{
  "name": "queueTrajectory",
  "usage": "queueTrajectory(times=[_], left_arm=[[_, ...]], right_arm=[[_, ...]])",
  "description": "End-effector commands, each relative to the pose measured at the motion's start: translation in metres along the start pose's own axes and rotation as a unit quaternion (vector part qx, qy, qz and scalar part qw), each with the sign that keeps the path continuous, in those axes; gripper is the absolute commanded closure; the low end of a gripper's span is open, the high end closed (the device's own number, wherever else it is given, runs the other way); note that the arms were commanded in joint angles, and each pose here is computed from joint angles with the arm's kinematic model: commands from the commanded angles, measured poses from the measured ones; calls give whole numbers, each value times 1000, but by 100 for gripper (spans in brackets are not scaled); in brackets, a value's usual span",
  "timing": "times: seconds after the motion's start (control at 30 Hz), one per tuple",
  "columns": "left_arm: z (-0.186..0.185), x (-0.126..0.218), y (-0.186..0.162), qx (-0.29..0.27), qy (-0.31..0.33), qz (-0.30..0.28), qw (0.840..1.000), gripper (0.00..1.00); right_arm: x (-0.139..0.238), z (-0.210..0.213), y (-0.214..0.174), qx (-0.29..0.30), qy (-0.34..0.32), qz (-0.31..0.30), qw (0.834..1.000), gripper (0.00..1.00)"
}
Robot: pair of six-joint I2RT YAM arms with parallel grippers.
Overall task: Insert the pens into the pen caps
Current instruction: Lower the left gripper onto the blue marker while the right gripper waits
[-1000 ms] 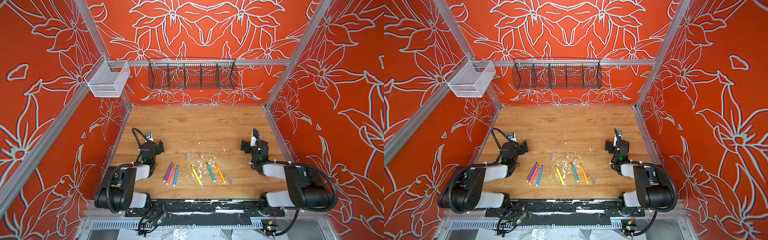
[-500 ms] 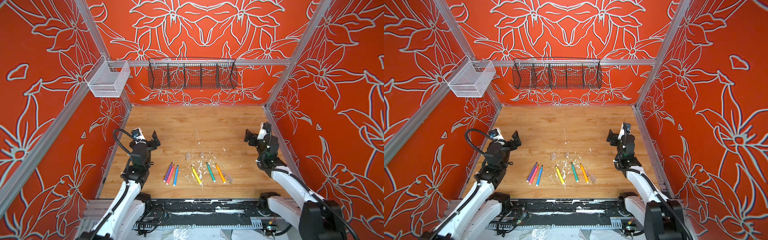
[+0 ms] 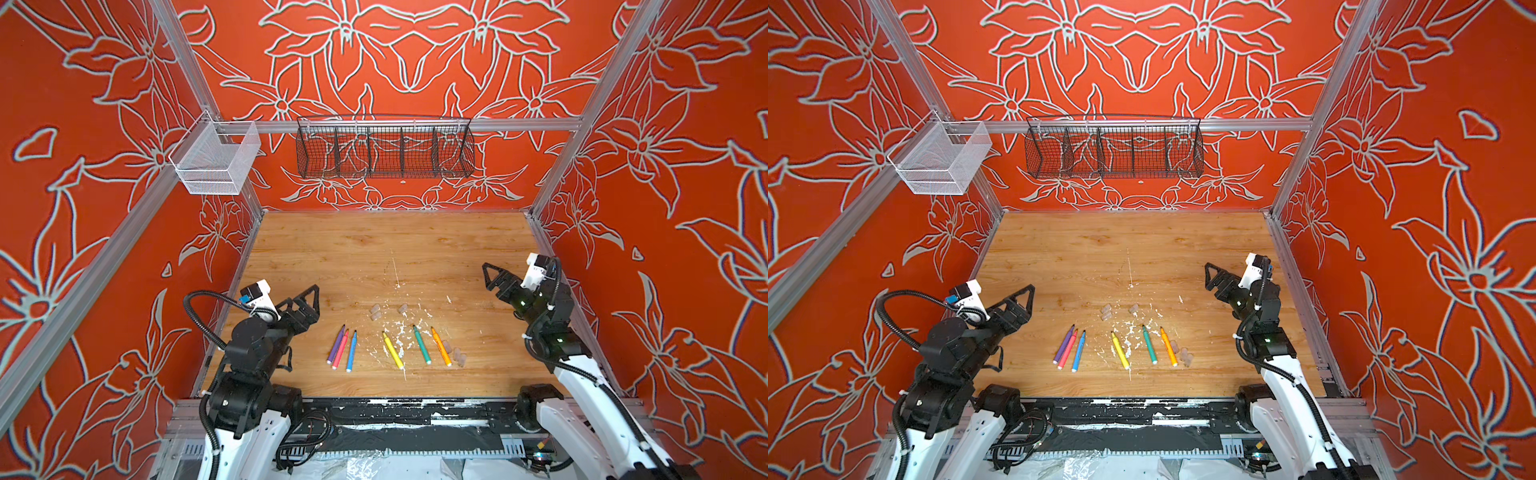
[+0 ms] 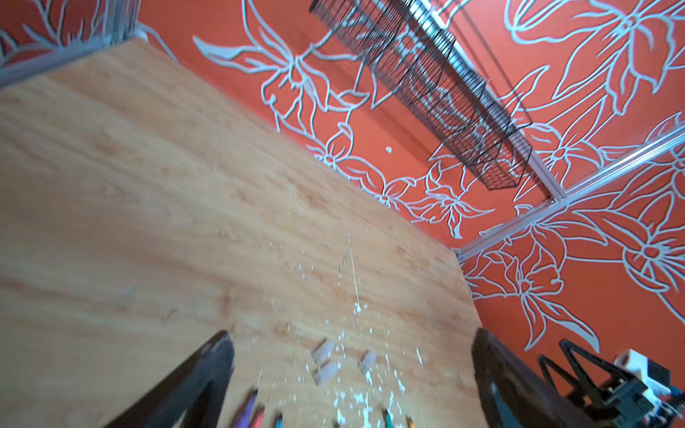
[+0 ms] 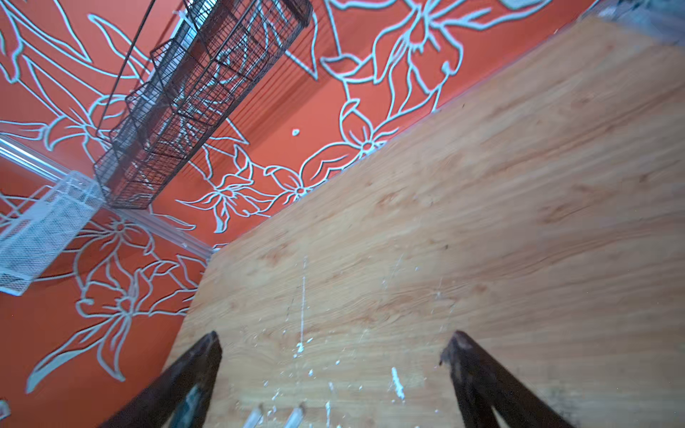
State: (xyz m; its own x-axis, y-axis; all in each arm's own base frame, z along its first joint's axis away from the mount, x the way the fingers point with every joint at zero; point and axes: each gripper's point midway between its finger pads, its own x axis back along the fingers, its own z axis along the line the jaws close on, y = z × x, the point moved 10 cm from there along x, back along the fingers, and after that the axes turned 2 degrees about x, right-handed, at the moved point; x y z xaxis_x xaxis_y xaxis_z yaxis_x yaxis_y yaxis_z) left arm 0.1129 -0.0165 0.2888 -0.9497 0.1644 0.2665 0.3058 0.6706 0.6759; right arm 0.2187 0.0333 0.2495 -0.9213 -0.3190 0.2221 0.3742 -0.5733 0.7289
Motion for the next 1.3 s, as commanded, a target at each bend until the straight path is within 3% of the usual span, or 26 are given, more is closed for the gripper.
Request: queueTrajectory(times=[0.0,0.2,0.33,0.37,0.47,0.57,0.73,0.8,1.0,1.27], left_arm=[[12,15,-18,77,42,67,994,3],[10,20,-21,64,27,82,994,3],[22,27,-26,135,109,94,980,3],[20,27,-25,135,101,93,981,3],[7,27,-18,91,41,89,991,3],[0,18,-18,49,10,119,992,3],[5,-7,-27,46,56,212,975,1],[6,-16,-32,47,62,246,966,10],[7,-18,-52,1,109,304,946,26],[7,-40,-96,-89,180,342,918,40]], right_arm=[[-5,16,3,-19,62,52,997,3],[-20,5,2,-21,13,71,997,2],[-26,-9,2,7,-54,53,997,2],[-24,-12,2,17,-78,53,995,2],[-19,-23,-2,51,-127,45,990,2],[-15,-33,-15,68,-131,33,989,2],[-16,-59,-32,71,-209,41,974,2],[-21,-67,-37,72,-230,50,969,2],[-34,-72,-40,69,-239,81,965,3],[-24,-68,-47,81,-233,70,967,4]])
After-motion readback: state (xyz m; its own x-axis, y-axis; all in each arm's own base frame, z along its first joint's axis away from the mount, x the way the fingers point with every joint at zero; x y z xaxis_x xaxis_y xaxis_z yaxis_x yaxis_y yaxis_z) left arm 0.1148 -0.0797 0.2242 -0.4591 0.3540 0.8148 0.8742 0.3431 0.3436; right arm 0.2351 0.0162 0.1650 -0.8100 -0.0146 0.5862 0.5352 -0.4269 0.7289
